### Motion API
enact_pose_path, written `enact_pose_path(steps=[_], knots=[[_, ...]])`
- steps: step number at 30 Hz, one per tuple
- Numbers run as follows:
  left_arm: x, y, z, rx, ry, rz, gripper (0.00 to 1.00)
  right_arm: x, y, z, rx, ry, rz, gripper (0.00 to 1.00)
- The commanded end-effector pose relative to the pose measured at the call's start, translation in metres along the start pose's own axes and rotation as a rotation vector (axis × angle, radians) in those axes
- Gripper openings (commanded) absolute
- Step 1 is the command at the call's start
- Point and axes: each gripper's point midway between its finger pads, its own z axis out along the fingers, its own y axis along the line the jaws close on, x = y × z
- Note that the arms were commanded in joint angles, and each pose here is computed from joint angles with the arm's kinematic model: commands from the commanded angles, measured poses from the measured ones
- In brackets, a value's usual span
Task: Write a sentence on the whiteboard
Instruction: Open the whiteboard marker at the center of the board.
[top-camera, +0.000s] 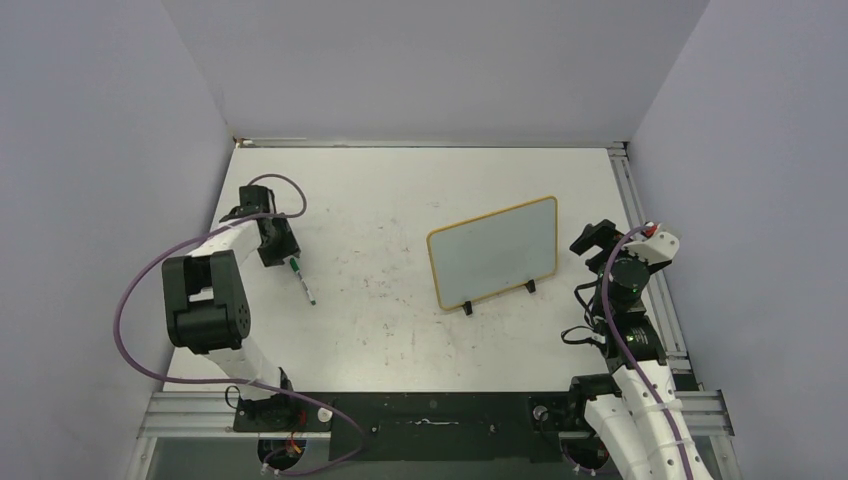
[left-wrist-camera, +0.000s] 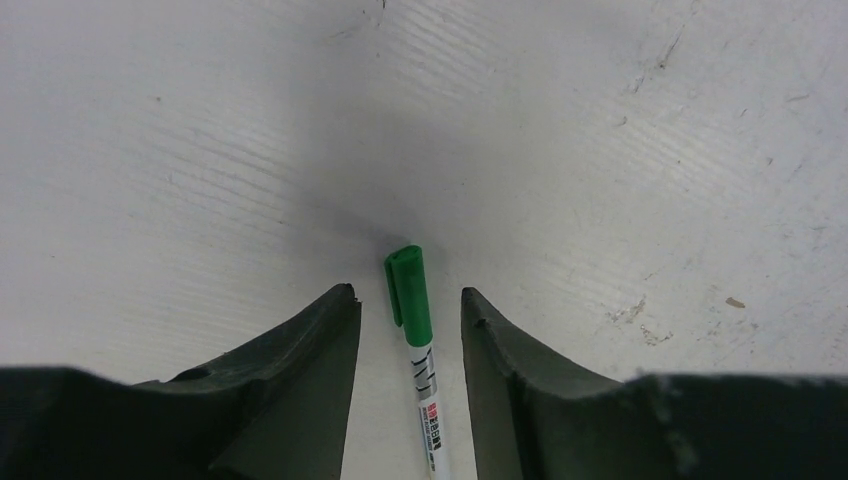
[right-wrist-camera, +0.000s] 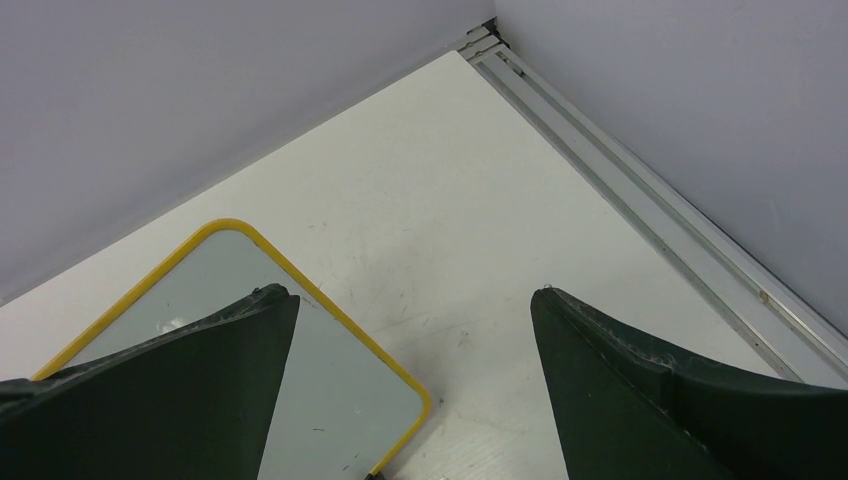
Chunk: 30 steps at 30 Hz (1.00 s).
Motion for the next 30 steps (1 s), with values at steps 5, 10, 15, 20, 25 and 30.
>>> enact_pose_path(steps=[5, 10, 15, 20, 25, 30], knots=[[0.003, 0.001, 0.008, -0.067, 0.046, 0.050, 0.32, -0.016, 0.006, -0.001, -0.012, -0.033, 0.017, 0.90], [0.016, -0.001, 0.016, -0.109, 0.110, 0.106, 0.25, -0.017, 0.006, -0.002, -0.010, -0.035, 0.019, 0.90], [0.017, 0.010, 0.018, -0.149, 0.120, 0.108, 0.26, -0.017, 0.006, -0.002, -0.010, -0.036, 0.020, 0.90], [0.025, 0.012, 0.022, -0.147, 0.158, 0.107, 0.02, -0.019, 0.007, -0.003, -0.017, -0.041, 0.020, 0.90], [0.028, -0.011, 0.011, -0.016, 0.153, 0.053, 0.00, -0.024, 0.031, -0.008, -0.150, -0.031, -0.001, 0.90], [0.019, -0.051, -0.033, 0.194, 0.026, -0.026, 0.00, -0.016, 0.089, -0.027, -0.480, 0.022, -0.056, 0.93]])
